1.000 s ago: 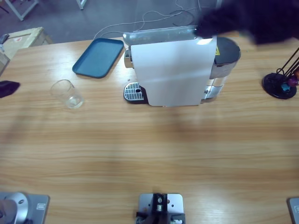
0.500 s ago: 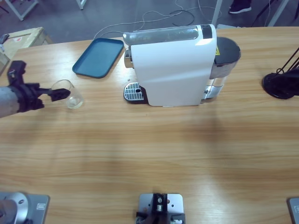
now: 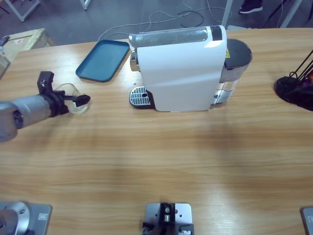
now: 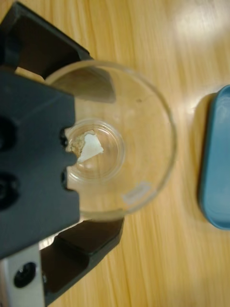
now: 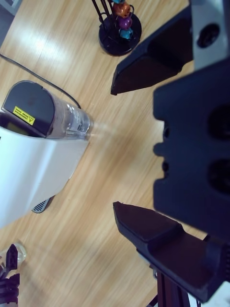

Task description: Pour coffee

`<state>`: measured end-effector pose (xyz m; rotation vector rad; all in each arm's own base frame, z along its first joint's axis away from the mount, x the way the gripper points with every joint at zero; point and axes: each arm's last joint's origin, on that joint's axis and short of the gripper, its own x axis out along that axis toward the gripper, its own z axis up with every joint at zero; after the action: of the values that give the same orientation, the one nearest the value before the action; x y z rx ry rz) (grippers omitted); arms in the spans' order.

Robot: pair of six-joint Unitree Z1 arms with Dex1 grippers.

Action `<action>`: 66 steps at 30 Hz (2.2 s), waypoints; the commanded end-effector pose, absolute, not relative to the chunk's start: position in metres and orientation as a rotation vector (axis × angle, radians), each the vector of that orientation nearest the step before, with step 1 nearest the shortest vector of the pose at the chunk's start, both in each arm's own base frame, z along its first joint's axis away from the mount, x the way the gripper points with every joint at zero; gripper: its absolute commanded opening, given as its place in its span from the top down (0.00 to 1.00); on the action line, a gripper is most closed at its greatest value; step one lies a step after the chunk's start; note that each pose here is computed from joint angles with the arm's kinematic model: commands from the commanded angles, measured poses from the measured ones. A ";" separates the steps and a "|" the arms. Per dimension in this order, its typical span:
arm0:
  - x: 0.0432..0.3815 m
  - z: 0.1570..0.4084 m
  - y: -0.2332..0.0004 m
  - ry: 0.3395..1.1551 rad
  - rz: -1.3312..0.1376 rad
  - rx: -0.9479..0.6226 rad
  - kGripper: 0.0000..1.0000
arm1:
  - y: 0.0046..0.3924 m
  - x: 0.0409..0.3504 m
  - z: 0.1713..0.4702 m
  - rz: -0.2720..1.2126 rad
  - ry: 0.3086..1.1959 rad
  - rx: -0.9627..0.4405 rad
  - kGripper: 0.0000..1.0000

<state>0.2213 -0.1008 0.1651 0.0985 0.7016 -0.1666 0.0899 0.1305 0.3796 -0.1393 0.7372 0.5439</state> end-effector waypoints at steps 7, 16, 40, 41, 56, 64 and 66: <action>0.211 0.151 -0.097 0.648 -0.169 0.136 0.99 | 0.134 0.088 0.362 0.548 0.822 -0.169 0.00; 0.187 0.197 -0.093 0.469 -0.620 0.268 1.00 | 0.097 0.071 0.388 0.520 0.749 -0.144 0.00; 0.302 0.188 -0.169 0.428 -1.301 0.529 1.00 | 0.097 0.071 0.375 0.504 0.799 -0.186 0.00; 0.304 0.185 -0.171 0.433 -1.305 0.527 1.00 | 0.097 0.071 0.374 0.504 0.800 -0.187 0.00; 0.315 0.177 -0.209 0.494 -1.290 0.605 1.00 | 0.100 0.073 0.367 0.492 0.821 -0.199 0.00; 0.311 0.174 -0.219 0.525 -1.298 0.635 1.00 | 0.104 0.075 0.365 0.491 0.822 -0.195 0.00; 0.310 0.173 -0.221 0.533 -1.296 0.645 1.00 | 0.104 0.075 0.365 0.492 0.820 -0.193 0.00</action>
<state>0.3109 -0.2099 0.1946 0.6191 0.4425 -1.2861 0.0717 0.0967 0.3796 -0.1570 0.7820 0.5127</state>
